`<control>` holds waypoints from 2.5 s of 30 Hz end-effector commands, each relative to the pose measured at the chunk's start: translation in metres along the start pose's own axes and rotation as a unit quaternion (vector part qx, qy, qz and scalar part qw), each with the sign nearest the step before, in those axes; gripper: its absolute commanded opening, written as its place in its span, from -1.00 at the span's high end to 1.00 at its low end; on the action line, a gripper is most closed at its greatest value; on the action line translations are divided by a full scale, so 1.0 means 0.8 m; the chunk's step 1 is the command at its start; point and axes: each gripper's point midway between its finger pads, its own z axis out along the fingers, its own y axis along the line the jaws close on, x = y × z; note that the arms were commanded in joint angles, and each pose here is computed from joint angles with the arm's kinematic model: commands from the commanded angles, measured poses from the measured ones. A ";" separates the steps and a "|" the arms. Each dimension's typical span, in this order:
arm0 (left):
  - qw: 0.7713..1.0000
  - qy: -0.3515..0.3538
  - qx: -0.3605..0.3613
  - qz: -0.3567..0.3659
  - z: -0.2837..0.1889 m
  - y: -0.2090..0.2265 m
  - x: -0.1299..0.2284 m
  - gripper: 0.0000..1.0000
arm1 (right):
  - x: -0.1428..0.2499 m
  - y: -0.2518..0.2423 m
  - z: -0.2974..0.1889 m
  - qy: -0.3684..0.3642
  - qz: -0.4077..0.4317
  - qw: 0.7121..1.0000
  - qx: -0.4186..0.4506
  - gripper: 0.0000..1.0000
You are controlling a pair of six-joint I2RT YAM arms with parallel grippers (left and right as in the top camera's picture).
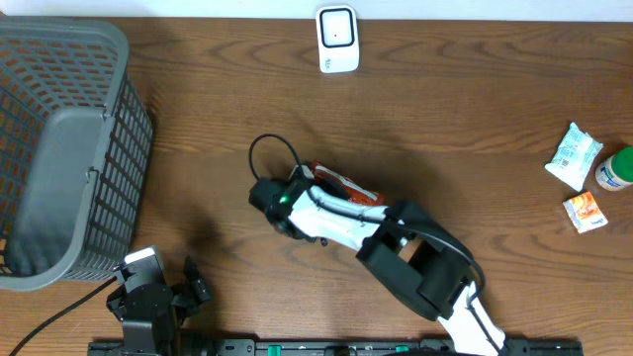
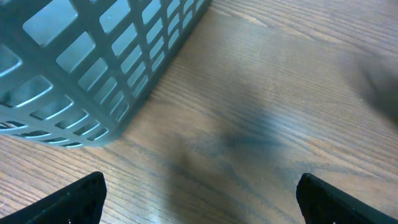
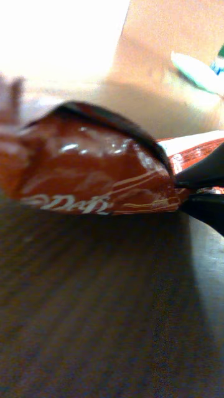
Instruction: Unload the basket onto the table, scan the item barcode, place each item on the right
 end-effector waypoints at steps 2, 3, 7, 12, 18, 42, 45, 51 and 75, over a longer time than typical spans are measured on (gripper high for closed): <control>1.000 -0.001 -0.004 -0.006 0.000 0.002 0.000 -0.96 | 0.005 0.047 -0.044 0.013 0.003 0.975 -0.222 0.97; 1.000 -0.001 -0.004 -0.006 0.000 0.002 0.000 -0.96 | 0.000 0.040 -0.060 -0.001 0.005 0.971 -0.239 0.97; 1.000 -0.001 -0.004 -0.006 0.000 0.002 0.000 -0.96 | -0.010 0.005 -0.127 -0.058 0.036 0.947 -0.315 0.97; 1.000 -0.001 -0.004 -0.006 0.000 0.002 0.000 -0.96 | 0.008 -0.017 -0.174 -0.071 0.058 0.903 -0.419 0.97; 1.000 -0.001 -0.004 -0.006 0.000 0.002 0.000 -0.96 | 0.025 -0.045 -0.136 -0.033 0.091 0.933 -0.347 -0.98; 1.000 -0.001 -0.004 -0.006 0.000 0.002 0.000 -0.95 | 0.054 0.036 -0.025 0.027 0.039 0.989 -0.137 -0.45; 1.000 -0.001 -0.004 -0.006 0.000 0.002 0.000 -0.96 | 0.066 0.046 -0.016 0.030 0.029 0.990 -0.135 -0.31; 1.000 -0.001 -0.004 -0.006 0.000 0.002 0.000 -0.96 | 0.089 0.061 0.006 0.036 0.018 0.990 -0.136 0.98; 1.000 -0.001 -0.004 -0.006 0.000 0.002 0.000 -0.96 | 0.037 0.033 -0.217 -0.079 -0.022 0.746 -0.661 0.98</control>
